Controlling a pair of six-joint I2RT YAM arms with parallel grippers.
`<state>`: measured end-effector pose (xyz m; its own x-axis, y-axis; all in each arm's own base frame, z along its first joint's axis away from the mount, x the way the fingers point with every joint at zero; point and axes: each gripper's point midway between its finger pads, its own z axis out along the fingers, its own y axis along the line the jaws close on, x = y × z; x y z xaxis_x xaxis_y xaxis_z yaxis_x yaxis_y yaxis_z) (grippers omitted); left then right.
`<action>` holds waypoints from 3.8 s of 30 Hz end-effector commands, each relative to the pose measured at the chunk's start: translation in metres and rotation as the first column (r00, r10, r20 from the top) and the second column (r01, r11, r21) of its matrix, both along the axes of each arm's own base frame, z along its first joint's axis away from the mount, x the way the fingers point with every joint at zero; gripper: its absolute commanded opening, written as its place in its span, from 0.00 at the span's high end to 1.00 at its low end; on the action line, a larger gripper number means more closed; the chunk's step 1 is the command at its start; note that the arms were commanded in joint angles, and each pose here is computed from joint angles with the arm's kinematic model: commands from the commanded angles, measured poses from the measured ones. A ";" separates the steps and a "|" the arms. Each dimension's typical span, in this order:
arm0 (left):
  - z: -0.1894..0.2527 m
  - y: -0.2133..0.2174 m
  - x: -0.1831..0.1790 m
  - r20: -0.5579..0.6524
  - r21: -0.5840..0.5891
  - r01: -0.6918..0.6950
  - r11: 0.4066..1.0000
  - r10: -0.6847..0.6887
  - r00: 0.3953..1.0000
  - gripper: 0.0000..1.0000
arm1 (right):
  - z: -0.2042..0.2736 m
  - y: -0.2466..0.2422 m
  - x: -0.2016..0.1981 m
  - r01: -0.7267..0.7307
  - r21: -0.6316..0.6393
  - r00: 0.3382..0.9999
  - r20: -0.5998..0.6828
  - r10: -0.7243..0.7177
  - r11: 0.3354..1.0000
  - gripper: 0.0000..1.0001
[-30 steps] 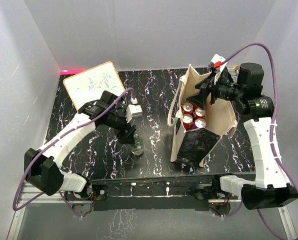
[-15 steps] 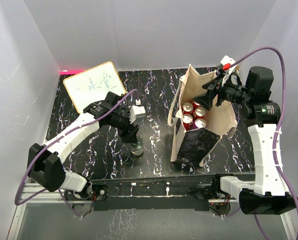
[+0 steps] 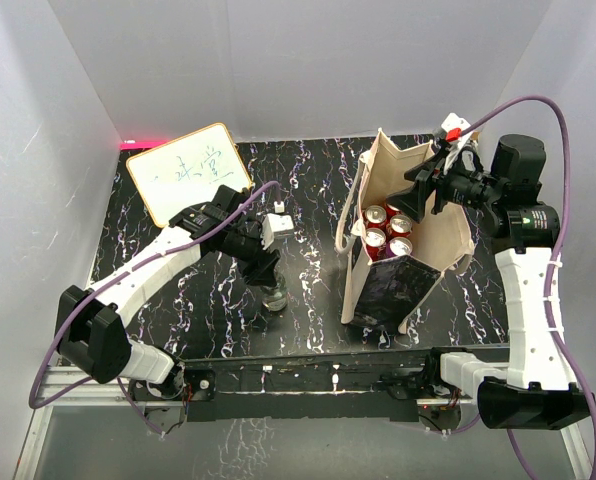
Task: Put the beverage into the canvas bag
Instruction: Pick up the drink from the center of the board, then place the drink in the canvas bag.
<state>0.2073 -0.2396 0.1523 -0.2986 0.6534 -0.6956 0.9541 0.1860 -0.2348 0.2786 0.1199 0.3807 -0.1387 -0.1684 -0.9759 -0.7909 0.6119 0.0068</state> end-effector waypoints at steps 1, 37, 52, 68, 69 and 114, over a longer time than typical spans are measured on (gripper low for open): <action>0.005 -0.005 -0.005 -0.002 -0.035 0.038 0.999 -0.038 0.999 0.50 | 0.011 0.000 -0.002 -0.008 0.008 0.999 0.054 0.008 1.000 0.26; 0.234 -0.019 0.052 0.187 -0.435 -0.064 0.898 0.160 0.969 1.00 | 0.013 -0.043 0.008 0.173 0.003 0.983 0.061 -0.173 0.985 0.26; 0.402 -0.068 0.082 0.322 -0.686 0.013 0.728 0.288 0.902 1.00 | 0.004 -0.083 0.006 0.308 0.044 0.950 0.036 -0.310 0.950 0.26; 0.425 -0.179 0.017 0.430 -0.722 0.220 0.656 0.175 0.886 1.00 | -0.010 -0.112 0.002 0.410 0.064 0.912 0.005 -0.411 0.910 0.26; 0.422 -0.185 0.016 0.428 -0.720 0.222 0.657 0.169 0.888 1.00 | -0.009 -0.112 0.002 0.412 0.064 0.910 0.007 -0.414 0.909 0.26; 0.237 -0.243 -0.046 0.117 -0.509 0.277 0.815 -0.253 0.960 1.00 | -0.015 -0.106 -0.008 0.389 0.077 0.921 0.005 -0.390 0.918 0.26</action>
<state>0.1987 -0.5019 0.2985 -0.1881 0.4198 -0.8879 0.9690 -0.0681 -0.2375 0.2718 0.0127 0.3569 -0.2124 -0.0106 -0.9771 -0.4790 0.8727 0.0947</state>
